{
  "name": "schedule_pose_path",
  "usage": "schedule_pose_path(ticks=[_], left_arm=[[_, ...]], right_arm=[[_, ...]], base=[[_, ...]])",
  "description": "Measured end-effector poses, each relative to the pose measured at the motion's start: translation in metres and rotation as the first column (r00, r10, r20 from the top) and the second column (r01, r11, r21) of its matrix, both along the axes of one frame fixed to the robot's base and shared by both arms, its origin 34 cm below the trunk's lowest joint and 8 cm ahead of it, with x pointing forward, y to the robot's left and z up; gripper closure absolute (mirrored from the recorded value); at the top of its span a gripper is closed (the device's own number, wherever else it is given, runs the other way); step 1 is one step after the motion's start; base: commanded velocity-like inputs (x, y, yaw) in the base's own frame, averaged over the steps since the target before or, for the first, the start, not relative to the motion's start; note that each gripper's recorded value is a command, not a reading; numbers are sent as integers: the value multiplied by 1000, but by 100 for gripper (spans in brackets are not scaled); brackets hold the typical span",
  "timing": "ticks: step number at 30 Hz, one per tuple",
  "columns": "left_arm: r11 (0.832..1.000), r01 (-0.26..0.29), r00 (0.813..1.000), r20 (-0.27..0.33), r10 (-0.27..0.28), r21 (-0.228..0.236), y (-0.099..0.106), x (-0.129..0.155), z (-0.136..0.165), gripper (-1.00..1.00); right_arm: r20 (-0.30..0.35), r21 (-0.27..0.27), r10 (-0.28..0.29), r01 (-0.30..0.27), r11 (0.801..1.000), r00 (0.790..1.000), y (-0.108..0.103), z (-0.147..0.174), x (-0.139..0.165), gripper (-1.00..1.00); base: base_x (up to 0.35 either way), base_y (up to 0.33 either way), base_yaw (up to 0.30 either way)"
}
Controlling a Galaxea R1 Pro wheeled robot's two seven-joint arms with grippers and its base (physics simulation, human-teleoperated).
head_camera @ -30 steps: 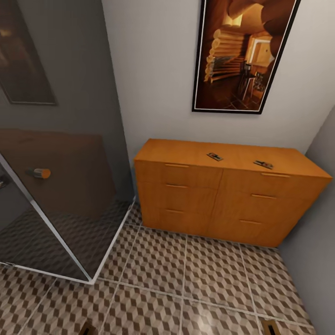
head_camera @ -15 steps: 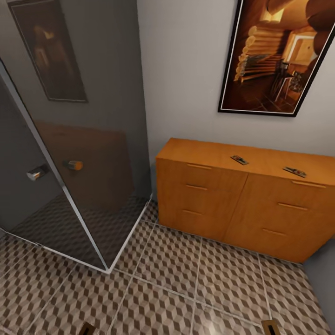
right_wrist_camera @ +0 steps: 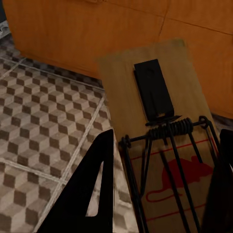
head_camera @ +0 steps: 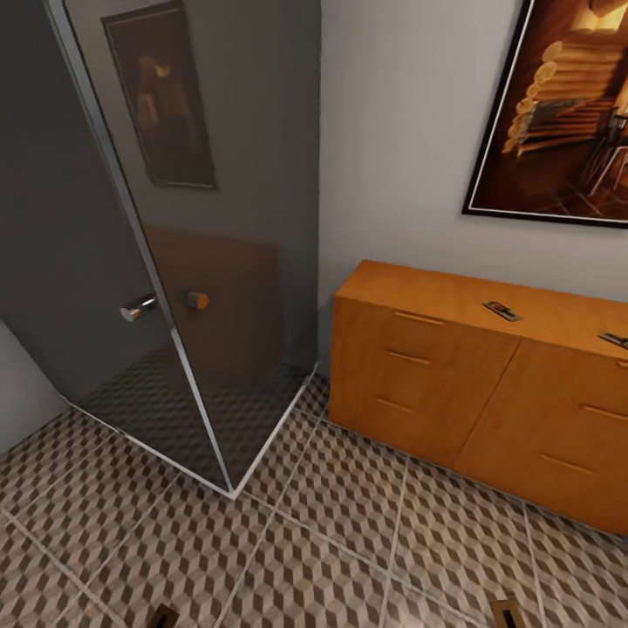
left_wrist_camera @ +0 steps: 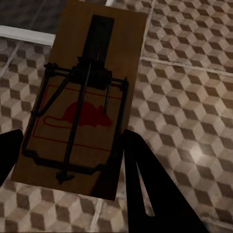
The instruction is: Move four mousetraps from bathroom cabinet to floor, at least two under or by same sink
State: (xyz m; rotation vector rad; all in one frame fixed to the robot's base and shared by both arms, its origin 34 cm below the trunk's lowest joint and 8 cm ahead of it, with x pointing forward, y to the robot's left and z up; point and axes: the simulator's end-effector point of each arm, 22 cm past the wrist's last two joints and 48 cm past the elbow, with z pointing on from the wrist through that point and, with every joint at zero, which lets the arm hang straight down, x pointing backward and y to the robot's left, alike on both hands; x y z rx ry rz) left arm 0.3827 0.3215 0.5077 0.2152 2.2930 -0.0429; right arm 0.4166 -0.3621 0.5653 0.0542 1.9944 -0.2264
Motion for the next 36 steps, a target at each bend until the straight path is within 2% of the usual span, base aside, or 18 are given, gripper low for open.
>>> schedule_pose_path(ticks=[36], left_arm=[[1000,0,1000,0,0,-1,-1,0,0,100]], right_arm=[[0,0,-1,1,1000,1000,0,0,0,100]], base=[[0,0,287]])
